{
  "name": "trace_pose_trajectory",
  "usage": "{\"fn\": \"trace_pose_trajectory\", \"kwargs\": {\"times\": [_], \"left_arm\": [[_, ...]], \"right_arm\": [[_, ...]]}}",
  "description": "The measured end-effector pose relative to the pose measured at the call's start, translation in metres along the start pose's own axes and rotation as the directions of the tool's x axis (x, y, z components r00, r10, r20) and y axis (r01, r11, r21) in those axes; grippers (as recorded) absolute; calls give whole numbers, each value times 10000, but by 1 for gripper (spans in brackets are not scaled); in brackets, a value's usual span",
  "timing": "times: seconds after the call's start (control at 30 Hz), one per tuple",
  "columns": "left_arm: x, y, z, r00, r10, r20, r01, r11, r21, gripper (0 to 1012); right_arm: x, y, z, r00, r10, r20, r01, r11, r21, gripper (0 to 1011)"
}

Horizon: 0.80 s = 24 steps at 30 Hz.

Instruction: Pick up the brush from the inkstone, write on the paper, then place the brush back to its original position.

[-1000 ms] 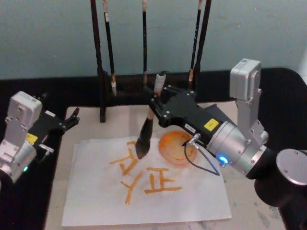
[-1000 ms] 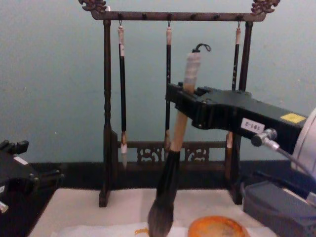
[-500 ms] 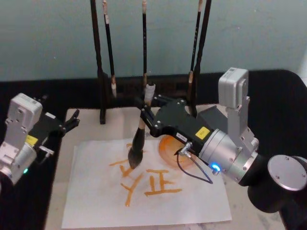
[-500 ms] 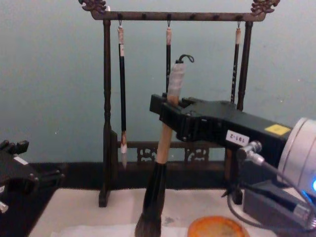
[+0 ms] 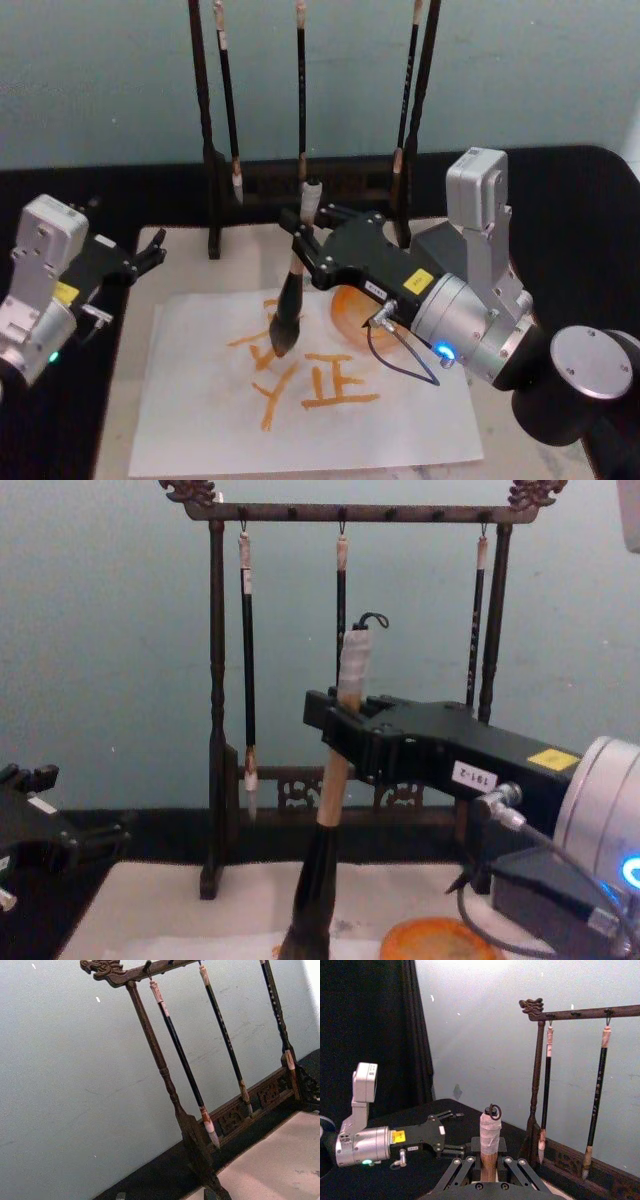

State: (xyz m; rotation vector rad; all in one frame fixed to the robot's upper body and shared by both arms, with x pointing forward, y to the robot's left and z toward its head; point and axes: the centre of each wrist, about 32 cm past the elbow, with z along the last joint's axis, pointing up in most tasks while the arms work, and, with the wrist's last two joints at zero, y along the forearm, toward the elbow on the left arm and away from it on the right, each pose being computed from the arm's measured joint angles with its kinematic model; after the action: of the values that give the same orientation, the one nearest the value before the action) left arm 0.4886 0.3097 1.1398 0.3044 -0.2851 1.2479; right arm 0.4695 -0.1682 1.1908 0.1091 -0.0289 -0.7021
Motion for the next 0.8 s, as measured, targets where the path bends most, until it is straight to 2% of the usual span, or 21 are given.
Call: {"fn": "trace_pose_trajectory", "kwargs": {"times": [0.8], "left_arm": [[0, 0, 0, 10000, 0, 0, 0, 10000, 1, 1010]], "right_arm": [[43, -1, -40, 9997, -238, -35, 238, 9997, 1, 176]]}}
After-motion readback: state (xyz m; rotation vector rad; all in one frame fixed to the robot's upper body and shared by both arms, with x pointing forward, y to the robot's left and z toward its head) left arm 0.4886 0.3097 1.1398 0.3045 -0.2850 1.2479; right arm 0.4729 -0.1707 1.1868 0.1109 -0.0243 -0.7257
